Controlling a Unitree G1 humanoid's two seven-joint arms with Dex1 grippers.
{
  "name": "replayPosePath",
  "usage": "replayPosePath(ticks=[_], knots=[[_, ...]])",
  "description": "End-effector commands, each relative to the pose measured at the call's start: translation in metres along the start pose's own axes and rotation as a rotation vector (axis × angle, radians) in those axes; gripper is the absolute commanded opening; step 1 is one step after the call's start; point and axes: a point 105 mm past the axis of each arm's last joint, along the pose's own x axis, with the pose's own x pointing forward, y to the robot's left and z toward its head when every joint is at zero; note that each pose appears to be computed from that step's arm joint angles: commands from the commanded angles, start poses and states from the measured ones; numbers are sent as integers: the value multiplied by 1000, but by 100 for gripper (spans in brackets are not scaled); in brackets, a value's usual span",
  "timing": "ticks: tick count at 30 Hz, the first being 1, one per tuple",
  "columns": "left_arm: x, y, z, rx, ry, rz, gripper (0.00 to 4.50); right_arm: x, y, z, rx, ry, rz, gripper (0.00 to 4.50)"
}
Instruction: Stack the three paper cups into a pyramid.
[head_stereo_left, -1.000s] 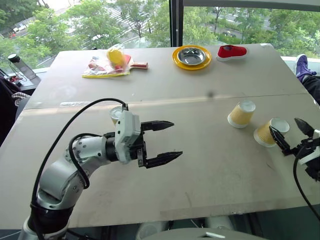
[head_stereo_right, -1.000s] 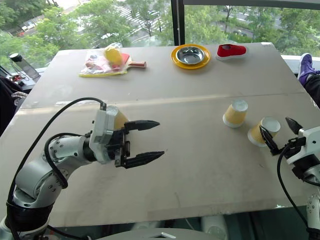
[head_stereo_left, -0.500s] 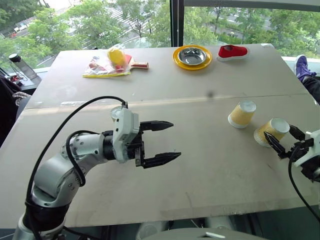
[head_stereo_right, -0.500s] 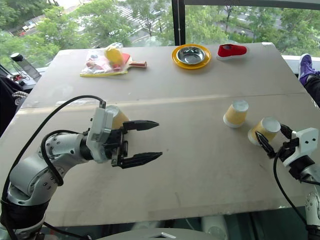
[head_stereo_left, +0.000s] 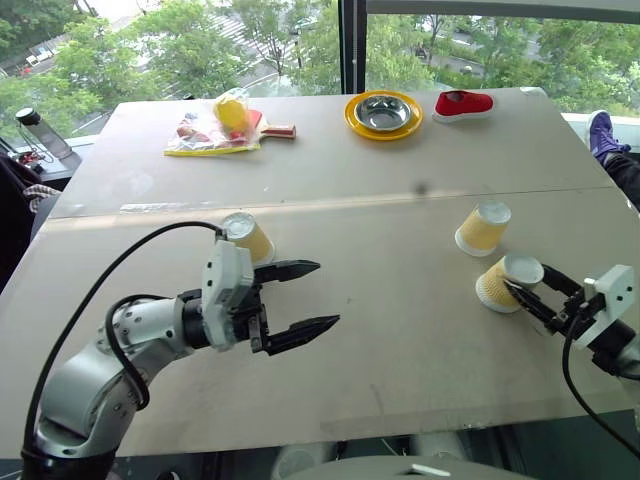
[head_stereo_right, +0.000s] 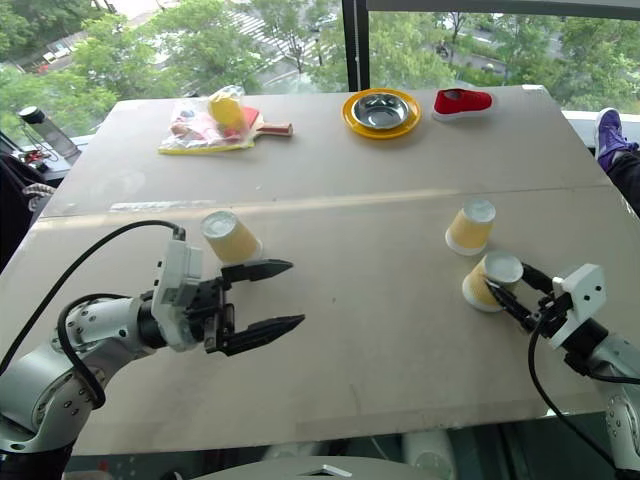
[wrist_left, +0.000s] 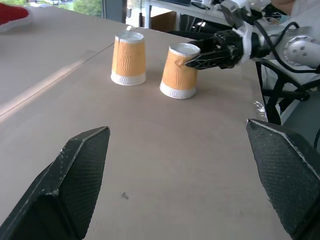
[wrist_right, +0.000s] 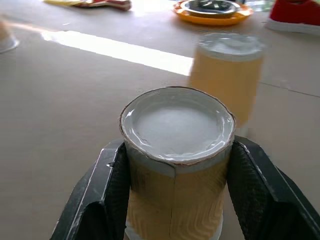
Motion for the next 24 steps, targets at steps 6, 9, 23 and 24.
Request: replayPosePath(ticks=[6, 9, 23, 24], knots=[[-50, 45, -2, 44, -17, 362, 450, 148, 67, 45, -106, -77, 259, 233], [-58, 50, 0, 32, -35, 422, 450, 192, 78, 57, -127, -85, 236, 233], [-50, 38, -6, -4, -44, 381, 450, 229, 90, 85, -88, -181, 254, 447], [-48, 35, -6, -11, -47, 360, 450, 224, 86, 86, -104, -183, 239, 447]])
